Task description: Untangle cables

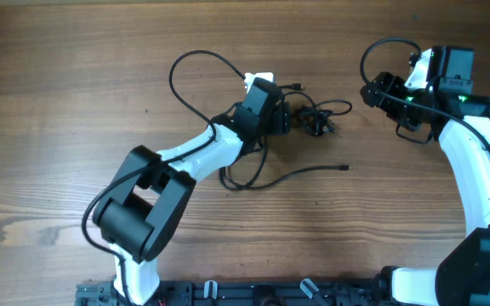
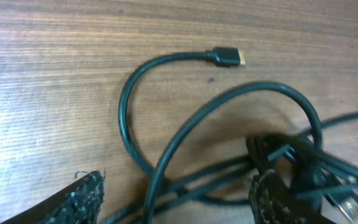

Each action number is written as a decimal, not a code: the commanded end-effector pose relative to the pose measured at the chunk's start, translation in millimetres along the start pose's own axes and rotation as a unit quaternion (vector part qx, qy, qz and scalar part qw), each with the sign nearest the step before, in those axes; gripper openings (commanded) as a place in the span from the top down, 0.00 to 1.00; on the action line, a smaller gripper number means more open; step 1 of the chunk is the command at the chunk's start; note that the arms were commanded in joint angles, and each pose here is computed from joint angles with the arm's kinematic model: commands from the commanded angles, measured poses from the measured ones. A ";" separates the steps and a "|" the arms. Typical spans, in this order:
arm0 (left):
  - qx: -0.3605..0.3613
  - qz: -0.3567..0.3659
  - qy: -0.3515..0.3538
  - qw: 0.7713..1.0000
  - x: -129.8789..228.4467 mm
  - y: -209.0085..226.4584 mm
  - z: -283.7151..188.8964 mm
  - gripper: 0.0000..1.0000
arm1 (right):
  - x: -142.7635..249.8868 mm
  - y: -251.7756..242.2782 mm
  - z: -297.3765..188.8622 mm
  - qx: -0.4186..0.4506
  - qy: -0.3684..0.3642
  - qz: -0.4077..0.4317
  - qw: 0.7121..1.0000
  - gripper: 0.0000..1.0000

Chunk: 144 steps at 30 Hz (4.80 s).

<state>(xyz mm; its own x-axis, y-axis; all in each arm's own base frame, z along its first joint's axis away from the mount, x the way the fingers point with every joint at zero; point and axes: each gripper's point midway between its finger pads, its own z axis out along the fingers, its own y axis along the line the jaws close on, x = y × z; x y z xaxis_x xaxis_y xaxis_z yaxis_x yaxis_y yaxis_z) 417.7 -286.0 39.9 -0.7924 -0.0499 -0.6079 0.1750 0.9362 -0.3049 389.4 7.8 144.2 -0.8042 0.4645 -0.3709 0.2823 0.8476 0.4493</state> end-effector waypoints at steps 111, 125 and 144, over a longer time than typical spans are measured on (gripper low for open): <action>0.125 -0.157 0.078 0.977 6.7 -44.9 -21.1 0.39 | 19.8 55.1 23.4 -0.051 0.019 -0.054 0.997 0.24; 0.090 -0.137 0.100 0.981 46.6 -49.6 5.3 0.45 | 21.4 54.2 23.4 -0.049 0.023 -0.053 0.997 0.24; -0.059 -0.130 0.162 0.976 96.2 12.4 7.6 0.96 | 40.6 62.3 32.7 -0.095 0.066 -0.146 0.983 0.27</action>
<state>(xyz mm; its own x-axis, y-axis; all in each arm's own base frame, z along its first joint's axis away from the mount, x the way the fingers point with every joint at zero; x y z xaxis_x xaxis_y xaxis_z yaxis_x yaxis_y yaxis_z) 359.2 -315.4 4.5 -0.9461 -0.2020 -0.2533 -0.0617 0.8799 -0.4711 393.2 76.4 141.6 -0.8750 0.2654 -0.4048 0.0493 0.8809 0.4708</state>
